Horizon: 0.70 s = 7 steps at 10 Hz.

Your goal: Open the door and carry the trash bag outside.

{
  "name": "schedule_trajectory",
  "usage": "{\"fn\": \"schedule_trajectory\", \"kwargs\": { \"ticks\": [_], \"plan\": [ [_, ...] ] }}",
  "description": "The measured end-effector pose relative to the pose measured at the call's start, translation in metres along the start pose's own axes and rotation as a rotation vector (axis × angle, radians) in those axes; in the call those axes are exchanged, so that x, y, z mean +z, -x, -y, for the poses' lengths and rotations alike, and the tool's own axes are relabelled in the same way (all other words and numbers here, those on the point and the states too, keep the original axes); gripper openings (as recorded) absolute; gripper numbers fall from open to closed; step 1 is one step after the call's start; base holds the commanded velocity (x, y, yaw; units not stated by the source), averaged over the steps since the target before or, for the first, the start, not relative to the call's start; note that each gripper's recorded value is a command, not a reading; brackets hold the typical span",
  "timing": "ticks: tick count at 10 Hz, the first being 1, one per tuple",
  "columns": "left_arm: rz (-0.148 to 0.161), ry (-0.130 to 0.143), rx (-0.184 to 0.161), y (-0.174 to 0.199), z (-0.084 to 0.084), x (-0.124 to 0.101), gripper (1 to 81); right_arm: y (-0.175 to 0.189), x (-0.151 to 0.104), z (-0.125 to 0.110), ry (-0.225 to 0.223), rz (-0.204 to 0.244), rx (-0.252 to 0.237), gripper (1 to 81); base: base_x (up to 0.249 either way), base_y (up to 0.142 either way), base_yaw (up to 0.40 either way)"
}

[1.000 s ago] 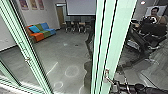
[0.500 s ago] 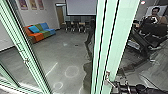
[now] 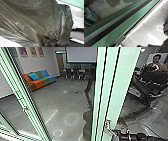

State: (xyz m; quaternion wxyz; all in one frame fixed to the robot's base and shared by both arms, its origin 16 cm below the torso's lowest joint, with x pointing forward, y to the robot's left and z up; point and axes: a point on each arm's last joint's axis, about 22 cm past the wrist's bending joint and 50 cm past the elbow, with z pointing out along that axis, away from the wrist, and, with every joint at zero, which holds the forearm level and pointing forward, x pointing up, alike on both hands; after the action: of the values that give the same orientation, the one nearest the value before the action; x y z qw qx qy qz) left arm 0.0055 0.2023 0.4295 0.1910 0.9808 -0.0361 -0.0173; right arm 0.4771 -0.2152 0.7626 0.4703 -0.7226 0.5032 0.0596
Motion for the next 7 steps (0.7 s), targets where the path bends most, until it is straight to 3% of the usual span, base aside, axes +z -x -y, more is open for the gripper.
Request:
{"fn": "schedule_trajectory", "kwargs": {
  "ticks": [7],
  "plan": [
    [0.003, 0.001, 0.000, 0.0010, -0.0001, 0.0000, 1.0, 0.0004, -0.0044, 0.0029, 0.008, 0.010, -0.003, 81.1, 0.000, 0.000, 0.000]
  ]
}}
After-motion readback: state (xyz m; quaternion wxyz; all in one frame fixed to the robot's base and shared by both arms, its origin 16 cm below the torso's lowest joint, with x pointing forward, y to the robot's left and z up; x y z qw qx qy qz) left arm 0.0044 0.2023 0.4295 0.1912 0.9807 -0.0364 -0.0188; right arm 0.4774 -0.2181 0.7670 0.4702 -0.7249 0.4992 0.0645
